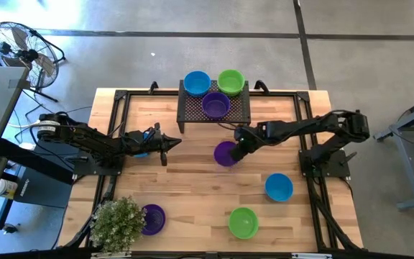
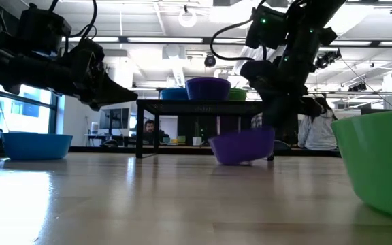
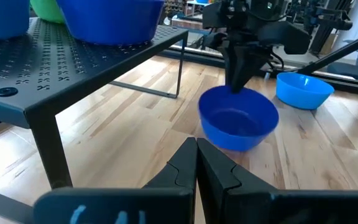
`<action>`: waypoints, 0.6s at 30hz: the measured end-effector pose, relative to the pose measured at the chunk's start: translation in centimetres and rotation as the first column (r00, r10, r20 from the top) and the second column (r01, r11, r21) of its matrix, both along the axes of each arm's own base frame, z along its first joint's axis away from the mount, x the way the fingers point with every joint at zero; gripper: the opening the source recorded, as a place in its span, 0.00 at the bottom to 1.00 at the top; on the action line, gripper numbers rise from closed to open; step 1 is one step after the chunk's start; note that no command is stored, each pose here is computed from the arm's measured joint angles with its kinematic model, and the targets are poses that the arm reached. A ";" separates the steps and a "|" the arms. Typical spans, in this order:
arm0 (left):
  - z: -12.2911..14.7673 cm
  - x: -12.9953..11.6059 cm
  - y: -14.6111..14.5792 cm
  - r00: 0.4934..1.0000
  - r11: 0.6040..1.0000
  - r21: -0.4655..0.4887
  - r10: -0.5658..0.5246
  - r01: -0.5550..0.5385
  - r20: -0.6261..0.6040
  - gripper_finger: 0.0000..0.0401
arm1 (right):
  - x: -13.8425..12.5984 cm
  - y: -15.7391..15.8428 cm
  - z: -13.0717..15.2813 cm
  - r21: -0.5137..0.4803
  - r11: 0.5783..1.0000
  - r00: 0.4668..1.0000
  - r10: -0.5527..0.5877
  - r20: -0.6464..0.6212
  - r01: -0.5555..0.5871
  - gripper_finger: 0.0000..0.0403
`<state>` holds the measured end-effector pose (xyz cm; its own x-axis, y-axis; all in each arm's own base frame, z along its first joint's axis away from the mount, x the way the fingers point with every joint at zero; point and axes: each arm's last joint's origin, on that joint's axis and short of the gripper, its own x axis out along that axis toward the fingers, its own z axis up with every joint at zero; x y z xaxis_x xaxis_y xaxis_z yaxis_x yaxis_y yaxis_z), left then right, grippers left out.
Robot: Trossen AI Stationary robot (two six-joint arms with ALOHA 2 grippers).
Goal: Pick & Place Mini bowls
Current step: Stack the right violet bowl on the violet bowl on the shelf
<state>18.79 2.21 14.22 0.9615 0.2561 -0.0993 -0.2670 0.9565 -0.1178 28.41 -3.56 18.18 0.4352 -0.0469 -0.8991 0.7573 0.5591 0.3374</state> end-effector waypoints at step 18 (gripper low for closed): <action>0.0 0.0 0.0 1.000 1.000 0.000 0.000 0.000 0.001 0.00 | -3.2 0.5 3.2 0.035 0.999 0.999 0.016 -0.031 -0.015 0.02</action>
<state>18.79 2.21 14.23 0.9615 0.2564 -0.0985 -0.2671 0.9564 -0.1179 25.19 -3.02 21.42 0.4076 -0.0086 -0.9131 0.7589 0.5593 0.3335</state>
